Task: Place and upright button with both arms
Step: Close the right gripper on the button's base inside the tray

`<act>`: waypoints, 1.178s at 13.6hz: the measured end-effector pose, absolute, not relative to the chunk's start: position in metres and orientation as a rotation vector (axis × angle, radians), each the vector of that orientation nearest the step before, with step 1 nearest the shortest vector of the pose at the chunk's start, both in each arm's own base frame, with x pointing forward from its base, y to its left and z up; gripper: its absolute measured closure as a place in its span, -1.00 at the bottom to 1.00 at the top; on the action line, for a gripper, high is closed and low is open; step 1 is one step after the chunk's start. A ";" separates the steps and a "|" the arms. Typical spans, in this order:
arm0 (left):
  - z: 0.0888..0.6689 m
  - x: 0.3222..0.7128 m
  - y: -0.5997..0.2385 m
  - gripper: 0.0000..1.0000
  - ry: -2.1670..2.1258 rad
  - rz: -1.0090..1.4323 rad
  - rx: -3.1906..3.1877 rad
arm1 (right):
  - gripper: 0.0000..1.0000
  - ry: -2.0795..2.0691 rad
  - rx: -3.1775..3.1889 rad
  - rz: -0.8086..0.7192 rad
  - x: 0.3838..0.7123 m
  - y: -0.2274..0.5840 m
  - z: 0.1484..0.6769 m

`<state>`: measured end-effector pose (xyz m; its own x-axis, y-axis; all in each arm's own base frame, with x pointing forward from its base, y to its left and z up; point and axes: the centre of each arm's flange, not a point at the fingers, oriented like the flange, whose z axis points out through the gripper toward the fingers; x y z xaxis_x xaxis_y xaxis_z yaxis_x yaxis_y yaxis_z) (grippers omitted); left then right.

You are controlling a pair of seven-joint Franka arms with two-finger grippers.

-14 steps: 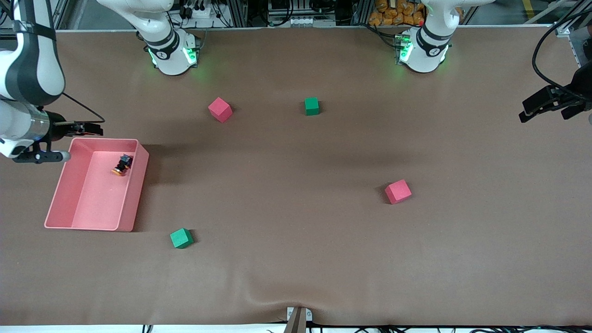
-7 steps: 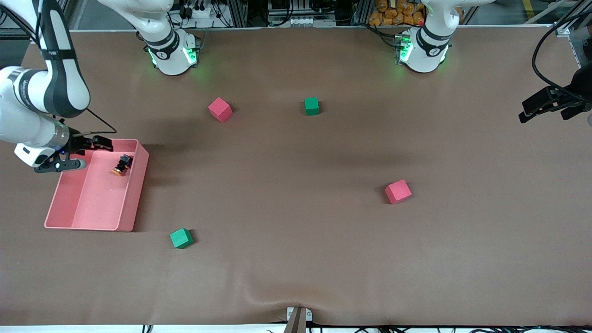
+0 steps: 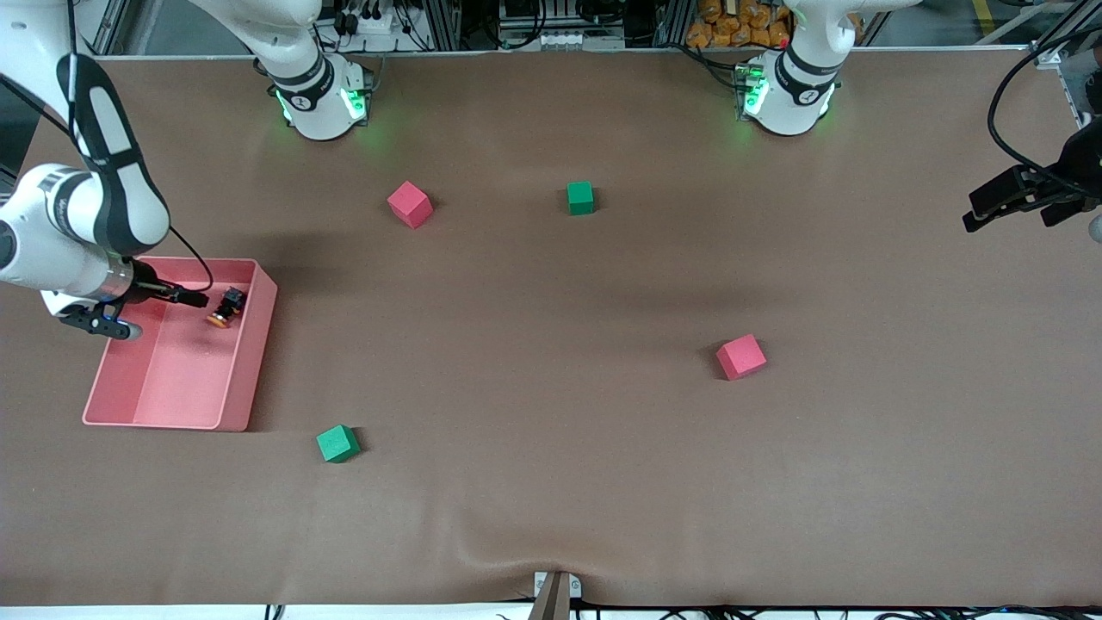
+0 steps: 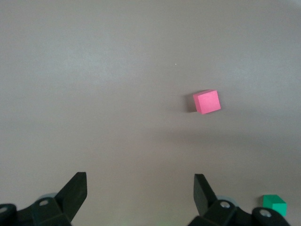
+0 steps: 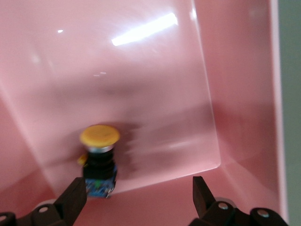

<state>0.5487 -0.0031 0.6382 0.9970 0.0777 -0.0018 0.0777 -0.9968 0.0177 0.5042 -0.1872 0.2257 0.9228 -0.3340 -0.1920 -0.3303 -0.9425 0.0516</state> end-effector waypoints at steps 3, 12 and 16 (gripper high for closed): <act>0.638 0.549 -0.003 -1.00 0.120 -0.003 3.122 | -1.00 -0.613 3.045 -0.336 0.506 -0.177 0.209; 0.638 0.549 -0.003 -1.00 0.113 -0.003 3.122 | -1.00 -0.628 3.067 -0.289 0.515 -0.148 0.208; 0.638 0.549 -0.003 -1.00 0.113 -0.003 3.122 | -1.00 -0.606 3.076 -0.257 0.511 -0.134 0.199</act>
